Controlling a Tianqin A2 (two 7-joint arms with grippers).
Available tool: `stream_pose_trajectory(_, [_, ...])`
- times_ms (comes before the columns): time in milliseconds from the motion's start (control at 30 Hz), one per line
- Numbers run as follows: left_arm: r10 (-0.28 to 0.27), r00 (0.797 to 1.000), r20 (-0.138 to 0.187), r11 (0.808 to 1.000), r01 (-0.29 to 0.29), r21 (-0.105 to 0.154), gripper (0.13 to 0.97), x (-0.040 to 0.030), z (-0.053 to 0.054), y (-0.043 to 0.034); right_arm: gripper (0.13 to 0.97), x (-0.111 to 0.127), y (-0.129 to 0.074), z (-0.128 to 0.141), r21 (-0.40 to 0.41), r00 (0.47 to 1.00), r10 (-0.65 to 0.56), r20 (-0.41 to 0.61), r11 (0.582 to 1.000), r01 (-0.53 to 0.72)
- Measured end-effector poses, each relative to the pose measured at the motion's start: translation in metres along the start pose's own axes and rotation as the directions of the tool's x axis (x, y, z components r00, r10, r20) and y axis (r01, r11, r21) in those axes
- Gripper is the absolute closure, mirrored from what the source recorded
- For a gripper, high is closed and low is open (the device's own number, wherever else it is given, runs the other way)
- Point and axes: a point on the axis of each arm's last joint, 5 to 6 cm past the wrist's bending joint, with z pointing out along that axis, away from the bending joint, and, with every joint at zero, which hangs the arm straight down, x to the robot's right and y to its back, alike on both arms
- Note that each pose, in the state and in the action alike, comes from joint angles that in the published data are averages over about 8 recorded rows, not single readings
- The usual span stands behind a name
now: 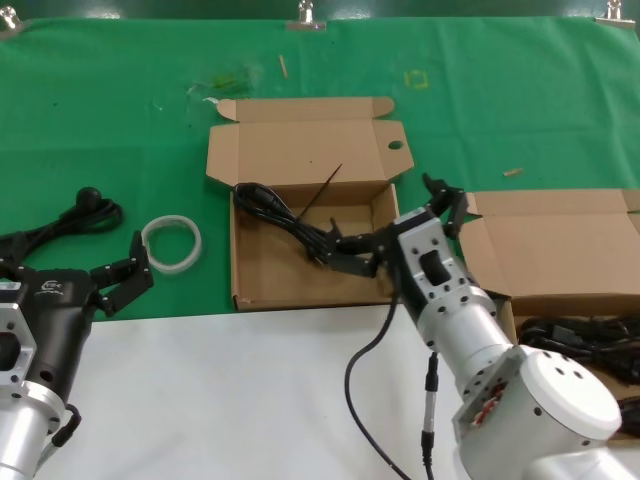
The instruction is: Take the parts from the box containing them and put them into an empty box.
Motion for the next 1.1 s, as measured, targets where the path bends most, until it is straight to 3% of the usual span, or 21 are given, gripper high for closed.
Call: stream_pose_trajectory(1100, [0.000,1.000,0.000,1.000,0.000,0.000,0.132,0.0000,0.000,0.0000,0.130,0.061,0.038,-0.048,0.135,0.953,0.272,-0.136,0.958,-0.254])
